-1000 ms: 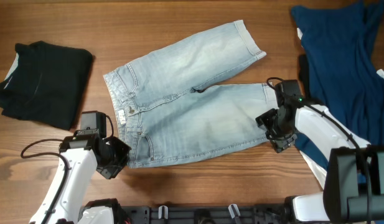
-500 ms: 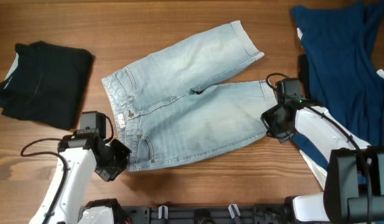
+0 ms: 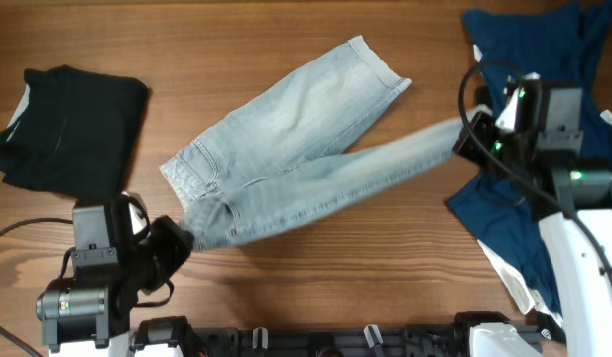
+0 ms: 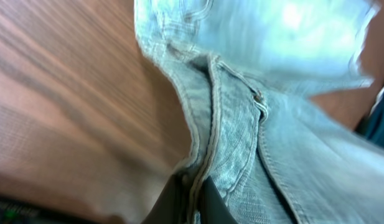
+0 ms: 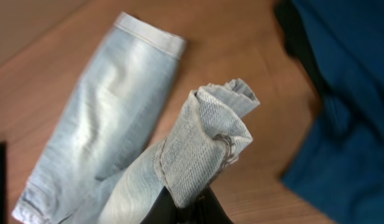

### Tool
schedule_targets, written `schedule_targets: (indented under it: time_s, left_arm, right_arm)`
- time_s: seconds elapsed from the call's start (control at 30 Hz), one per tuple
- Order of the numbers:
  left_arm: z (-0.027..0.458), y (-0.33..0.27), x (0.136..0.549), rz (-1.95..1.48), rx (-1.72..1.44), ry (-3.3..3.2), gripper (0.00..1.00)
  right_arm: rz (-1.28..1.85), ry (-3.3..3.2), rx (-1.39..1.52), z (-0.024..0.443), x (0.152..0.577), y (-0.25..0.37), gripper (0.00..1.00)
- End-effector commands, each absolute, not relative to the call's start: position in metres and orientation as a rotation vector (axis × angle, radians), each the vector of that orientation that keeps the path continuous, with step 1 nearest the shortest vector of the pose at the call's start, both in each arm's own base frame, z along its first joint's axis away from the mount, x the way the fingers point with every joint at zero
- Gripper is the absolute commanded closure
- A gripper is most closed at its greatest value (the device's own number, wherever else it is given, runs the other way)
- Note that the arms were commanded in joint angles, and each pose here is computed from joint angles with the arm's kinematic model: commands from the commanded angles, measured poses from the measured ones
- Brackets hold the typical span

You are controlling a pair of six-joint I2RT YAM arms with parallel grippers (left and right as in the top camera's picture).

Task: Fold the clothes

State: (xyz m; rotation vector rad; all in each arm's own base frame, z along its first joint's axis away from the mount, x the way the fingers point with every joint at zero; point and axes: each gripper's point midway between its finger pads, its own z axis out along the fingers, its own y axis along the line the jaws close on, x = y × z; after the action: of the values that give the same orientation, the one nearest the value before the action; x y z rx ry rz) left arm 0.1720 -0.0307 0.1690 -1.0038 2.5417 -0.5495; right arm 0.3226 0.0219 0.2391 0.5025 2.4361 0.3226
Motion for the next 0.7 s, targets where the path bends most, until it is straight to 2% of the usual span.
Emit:
schedule_targets:
  time_s: [0.0, 0.13, 0.23, 0.47, 0.67]
  left_arm:
    - [0.180, -0.003, 0.197, -0.441, -1.203, 2.348, 0.96]
    - [0.162, 0.011, 0.209, -0.339, -1.376, 2.338, 0.96]
    - [0.147, 0.014, 0.229, -0.327, -1.478, 2.330, 0.96]
    - [0.102, 0.014, 0.268, -0.303, -1.588, 2.381, 0.96]
    - [0.094, 0.018, 0.303, -0.345, -1.549, 2.323, 0.96]
  right_arm:
    - [0.314, 2.322, 0.320, 0.274, 0.368, 0.024, 0.96]
    - [0.355, 2.277, 0.261, 0.263, 0.415, 0.042, 0.96]
    - [0.367, 2.320, 0.196, 0.229, 0.443, 0.065, 0.96]
    - [0.341, 2.379, 0.085, 0.173, 0.476, 0.096, 0.96]
    - [0.335, 2.358, 0.071, 0.156, 0.494, 0.105, 0.96]
